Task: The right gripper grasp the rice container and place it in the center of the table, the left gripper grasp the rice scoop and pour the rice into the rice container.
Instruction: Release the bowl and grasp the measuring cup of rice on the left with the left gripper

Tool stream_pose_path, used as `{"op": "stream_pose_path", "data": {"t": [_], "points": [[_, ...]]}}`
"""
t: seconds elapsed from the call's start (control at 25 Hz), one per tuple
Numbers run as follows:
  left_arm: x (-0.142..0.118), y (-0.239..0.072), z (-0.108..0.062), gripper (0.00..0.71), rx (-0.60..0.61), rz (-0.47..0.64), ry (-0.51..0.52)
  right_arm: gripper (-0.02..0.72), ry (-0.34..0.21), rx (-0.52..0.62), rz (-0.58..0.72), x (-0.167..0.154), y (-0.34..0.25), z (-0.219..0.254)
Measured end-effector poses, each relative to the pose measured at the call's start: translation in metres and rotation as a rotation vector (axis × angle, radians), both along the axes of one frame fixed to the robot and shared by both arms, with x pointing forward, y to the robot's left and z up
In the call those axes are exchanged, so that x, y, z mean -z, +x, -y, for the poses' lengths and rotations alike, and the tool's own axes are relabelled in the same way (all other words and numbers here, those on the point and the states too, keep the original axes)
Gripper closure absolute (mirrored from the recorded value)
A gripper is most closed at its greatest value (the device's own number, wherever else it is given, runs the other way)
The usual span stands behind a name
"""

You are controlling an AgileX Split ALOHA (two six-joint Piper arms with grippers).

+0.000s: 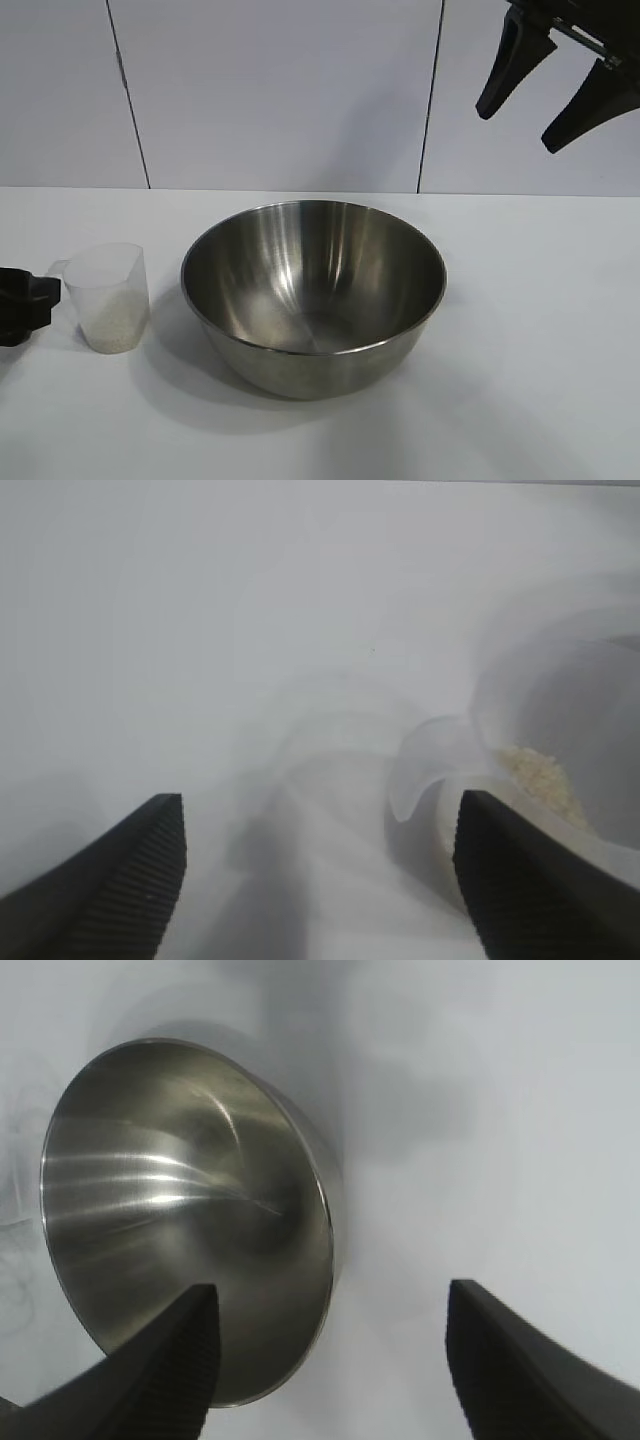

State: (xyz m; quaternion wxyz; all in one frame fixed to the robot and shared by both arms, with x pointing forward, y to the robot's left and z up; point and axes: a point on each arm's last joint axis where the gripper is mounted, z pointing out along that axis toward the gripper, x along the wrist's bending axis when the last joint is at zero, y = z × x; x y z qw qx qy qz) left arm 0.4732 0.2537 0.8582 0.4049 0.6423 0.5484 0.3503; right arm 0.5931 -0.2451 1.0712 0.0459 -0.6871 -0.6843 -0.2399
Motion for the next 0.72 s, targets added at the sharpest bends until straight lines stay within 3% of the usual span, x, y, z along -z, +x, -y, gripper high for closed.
{"op": "stream_pose_path", "data": {"t": [0.28,0.72], "points": [[0.030,-0.007,-0.001,0.170,0.000,-0.116,0.022,0.252,0.000,0.002,0.004,0.000,0.000,0.000],[0.027,0.007,0.002,0.170,-0.016,-0.076,-0.022,0.252,0.001,0.006,0.013,0.000,0.001,0.000]]}}
